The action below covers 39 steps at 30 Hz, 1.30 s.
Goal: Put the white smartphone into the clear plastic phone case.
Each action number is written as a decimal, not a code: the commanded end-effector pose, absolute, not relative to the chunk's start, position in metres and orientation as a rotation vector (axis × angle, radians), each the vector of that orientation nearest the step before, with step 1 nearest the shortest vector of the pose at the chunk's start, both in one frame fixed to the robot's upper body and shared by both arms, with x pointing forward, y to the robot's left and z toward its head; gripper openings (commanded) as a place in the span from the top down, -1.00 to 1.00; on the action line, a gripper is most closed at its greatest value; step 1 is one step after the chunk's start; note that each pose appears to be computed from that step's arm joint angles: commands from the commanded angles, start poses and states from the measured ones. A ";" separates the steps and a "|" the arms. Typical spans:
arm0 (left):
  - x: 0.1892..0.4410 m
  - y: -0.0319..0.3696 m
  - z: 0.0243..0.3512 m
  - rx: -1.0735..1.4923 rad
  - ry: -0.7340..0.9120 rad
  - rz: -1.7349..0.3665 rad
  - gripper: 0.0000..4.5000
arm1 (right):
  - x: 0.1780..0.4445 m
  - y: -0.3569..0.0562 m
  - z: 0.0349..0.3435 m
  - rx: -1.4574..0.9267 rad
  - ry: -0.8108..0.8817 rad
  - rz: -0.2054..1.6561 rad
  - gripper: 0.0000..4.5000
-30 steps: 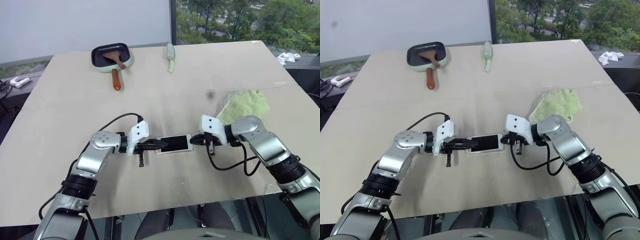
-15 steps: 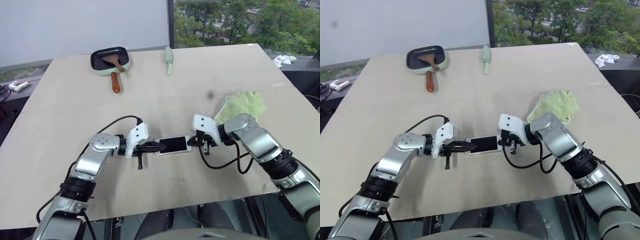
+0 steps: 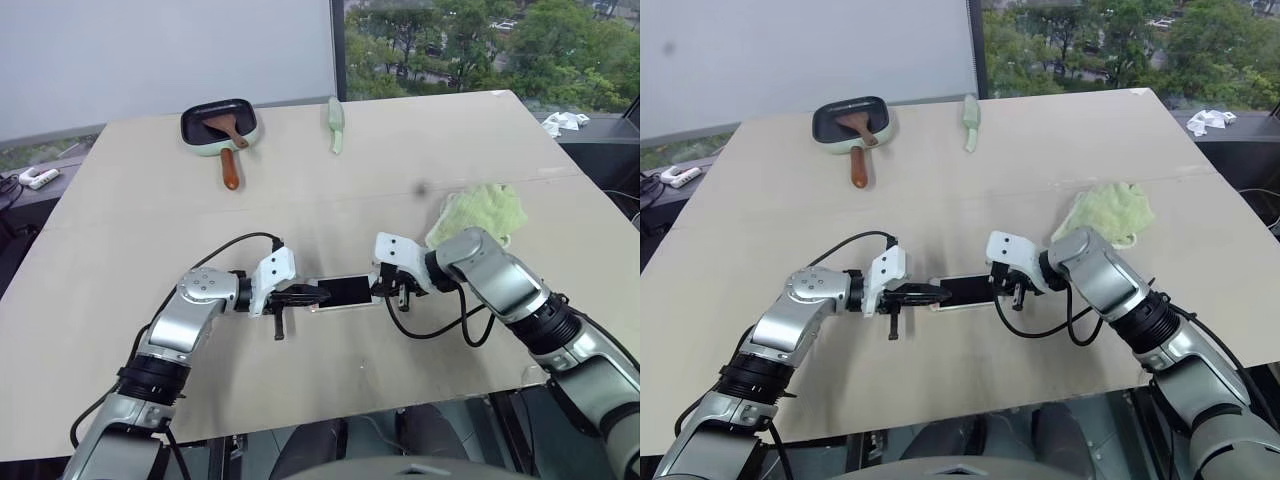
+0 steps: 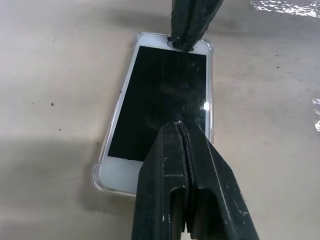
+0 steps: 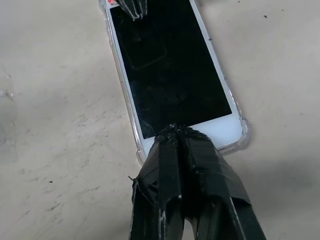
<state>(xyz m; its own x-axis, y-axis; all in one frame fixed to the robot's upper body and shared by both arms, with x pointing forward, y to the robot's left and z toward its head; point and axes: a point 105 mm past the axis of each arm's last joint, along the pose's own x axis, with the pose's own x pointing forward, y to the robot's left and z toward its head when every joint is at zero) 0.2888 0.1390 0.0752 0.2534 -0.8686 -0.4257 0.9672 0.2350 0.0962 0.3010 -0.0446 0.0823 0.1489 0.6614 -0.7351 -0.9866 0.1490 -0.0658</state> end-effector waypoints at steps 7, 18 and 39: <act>0.288 0.138 0.084 0.398 0.275 -1.293 1.00 | 0.285 -0.065 0.027 -0.655 0.889 1.265 0.99; 0.292 0.134 0.092 0.357 0.227 -1.267 1.00 | 0.292 -0.035 0.089 -0.427 0.511 1.393 0.99; 0.234 0.238 0.105 0.302 0.311 -0.917 -0.99 | 0.261 -0.192 0.119 -0.248 0.246 1.048 -1.00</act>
